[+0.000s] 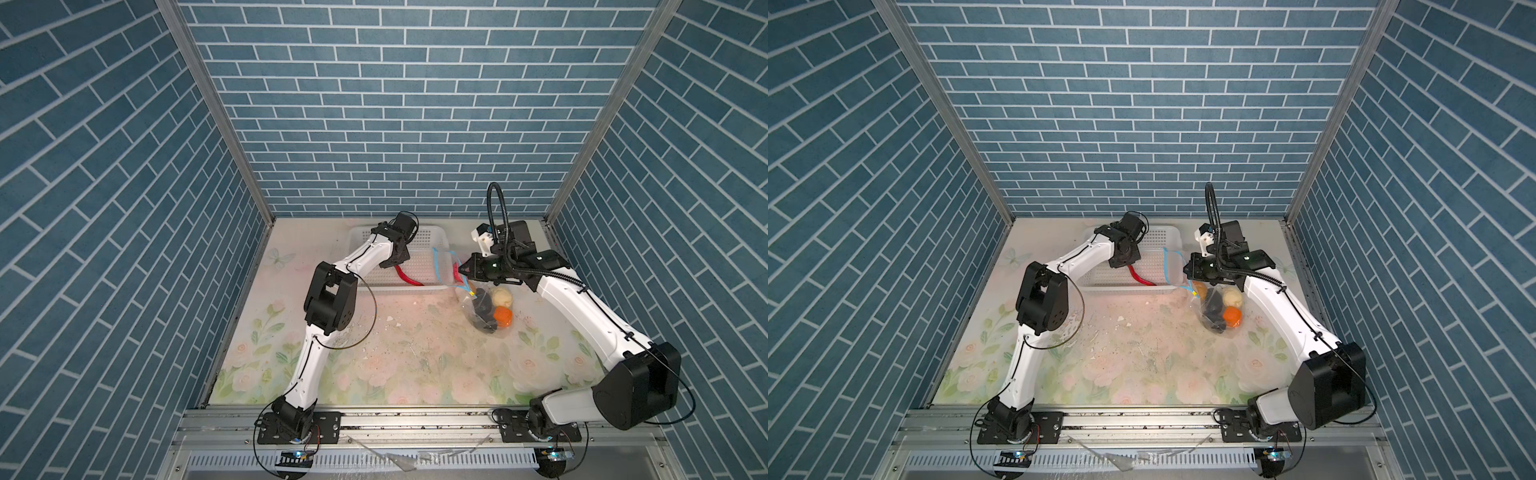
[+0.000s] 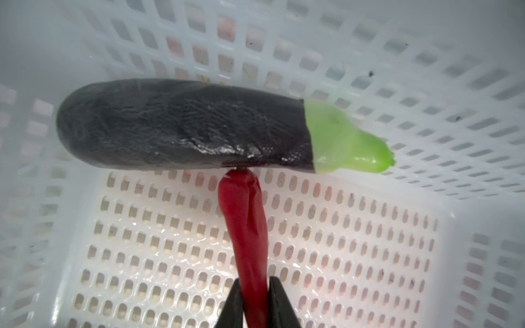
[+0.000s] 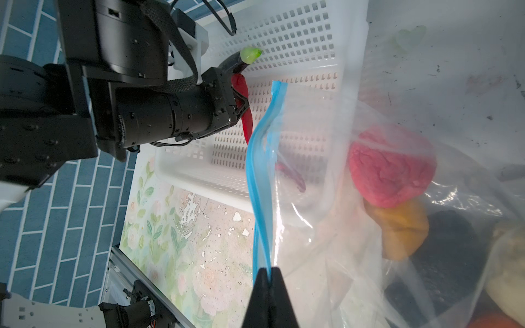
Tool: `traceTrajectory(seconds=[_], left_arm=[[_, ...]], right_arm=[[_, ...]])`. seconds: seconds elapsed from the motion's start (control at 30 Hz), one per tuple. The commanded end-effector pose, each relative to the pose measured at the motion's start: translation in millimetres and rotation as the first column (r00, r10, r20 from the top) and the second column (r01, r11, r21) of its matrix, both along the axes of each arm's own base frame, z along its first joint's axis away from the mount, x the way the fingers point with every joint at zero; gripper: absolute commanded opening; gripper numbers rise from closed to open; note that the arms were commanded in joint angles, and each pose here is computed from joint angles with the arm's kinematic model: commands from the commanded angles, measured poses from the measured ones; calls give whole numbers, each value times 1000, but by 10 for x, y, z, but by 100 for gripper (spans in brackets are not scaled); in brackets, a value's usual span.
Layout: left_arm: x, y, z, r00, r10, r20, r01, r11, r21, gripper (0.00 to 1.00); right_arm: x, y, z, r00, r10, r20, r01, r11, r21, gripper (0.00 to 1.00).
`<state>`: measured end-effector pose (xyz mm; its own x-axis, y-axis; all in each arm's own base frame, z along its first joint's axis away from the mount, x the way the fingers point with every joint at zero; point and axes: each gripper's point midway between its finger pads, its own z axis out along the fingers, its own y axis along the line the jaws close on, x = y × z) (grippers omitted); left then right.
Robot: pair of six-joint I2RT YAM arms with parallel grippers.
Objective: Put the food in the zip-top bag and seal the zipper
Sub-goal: 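Lower the left gripper onto the red chili's end and close, then lift the red chili out of the basket with the left gripper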
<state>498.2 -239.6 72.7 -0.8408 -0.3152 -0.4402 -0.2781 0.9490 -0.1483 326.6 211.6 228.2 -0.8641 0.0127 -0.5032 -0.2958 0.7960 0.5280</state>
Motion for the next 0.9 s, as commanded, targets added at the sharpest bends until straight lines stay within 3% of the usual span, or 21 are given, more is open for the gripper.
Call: traceTrajectory(seconds=[0.0,0.17,0.33,0.87], left_arm=[[6,31,229,999,-6,45,7,1000,-15,18],[-23,-83,282,999,-32,42,34,997,-71,16],[-43,-62,402,997,-39,60,43,997,-63,13],[-54,-11,1065,974,-58,221,82,992,-98,3]], right_arm=[[44,12,244,998,11,65,-12,1000,21,0],[46,6,264,998,9,70,-10,1000,18,0],[49,4,272,997,8,71,-9,1000,17,0],[52,-28,331,996,-3,90,2,1000,7,0]])
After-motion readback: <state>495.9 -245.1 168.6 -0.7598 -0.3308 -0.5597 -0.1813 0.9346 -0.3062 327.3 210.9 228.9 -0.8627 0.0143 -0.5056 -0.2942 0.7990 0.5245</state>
